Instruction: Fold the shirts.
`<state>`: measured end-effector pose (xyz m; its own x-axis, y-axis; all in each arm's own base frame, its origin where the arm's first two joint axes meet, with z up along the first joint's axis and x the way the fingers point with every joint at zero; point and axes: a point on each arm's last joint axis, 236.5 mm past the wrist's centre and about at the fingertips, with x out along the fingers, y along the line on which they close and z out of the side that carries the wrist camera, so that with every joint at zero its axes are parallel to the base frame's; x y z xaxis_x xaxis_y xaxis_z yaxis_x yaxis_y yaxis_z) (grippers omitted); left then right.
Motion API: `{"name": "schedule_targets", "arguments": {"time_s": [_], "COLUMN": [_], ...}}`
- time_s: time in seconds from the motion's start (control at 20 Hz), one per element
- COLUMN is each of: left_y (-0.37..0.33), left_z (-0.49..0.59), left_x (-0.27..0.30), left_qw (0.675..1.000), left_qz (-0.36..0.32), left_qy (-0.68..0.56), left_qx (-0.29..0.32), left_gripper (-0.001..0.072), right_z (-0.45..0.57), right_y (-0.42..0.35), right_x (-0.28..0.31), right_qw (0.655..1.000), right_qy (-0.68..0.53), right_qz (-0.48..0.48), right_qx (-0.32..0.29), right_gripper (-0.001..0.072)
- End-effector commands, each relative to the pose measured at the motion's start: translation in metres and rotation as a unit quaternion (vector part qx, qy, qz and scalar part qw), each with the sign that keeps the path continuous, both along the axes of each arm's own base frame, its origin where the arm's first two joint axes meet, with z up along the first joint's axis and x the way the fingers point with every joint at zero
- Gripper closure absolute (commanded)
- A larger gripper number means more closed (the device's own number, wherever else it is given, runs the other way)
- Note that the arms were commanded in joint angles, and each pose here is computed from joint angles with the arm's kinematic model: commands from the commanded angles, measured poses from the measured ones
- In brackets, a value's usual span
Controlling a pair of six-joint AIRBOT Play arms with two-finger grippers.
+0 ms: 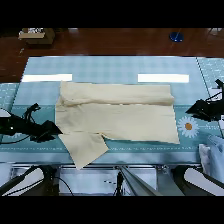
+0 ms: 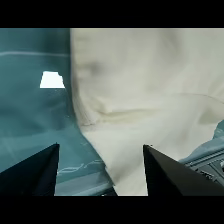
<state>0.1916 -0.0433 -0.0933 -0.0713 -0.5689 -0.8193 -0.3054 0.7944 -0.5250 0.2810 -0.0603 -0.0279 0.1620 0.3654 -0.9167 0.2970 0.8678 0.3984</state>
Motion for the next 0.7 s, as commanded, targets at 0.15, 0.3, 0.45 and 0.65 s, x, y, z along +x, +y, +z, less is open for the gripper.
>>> {"name": "schedule_targets", "arguments": {"time_s": [0.15, 0.3, 0.45, 0.65], "left_y": [-0.030, -0.043, -0.046, -0.036], "left_z": [-0.015, -0.026, -0.026, -0.023], "left_x": [0.009, 0.007, -0.008, -0.008], "left_qw": [1.000, 0.999, 0.996, 0.998], "left_qz": [-0.021, -0.048, -0.089, -0.063], "left_qy": [-0.022, -0.016, -0.005, 0.004], "left_qx": [-0.001, -0.006, -0.022, -0.030], "left_gripper": [0.0095, 0.0467, 0.0681, 0.0681], "right_z": [0.001, 0.001, 0.000, -0.018], "right_y": [0.004, 0.007, 0.009, 0.000], "right_x": [-0.003, -0.012, -0.023, -0.065], "right_qw": [1.000, 1.000, 0.999, 0.994], "right_qy": [0.003, 0.019, 0.040, 0.108], "right_qz": [0.000, 0.009, 0.020, 0.001], "right_qx": [0.008, 0.014, 0.018, 0.027], "right_gripper": [0.0227, 0.0227, 0.0226, 0.0216]}}
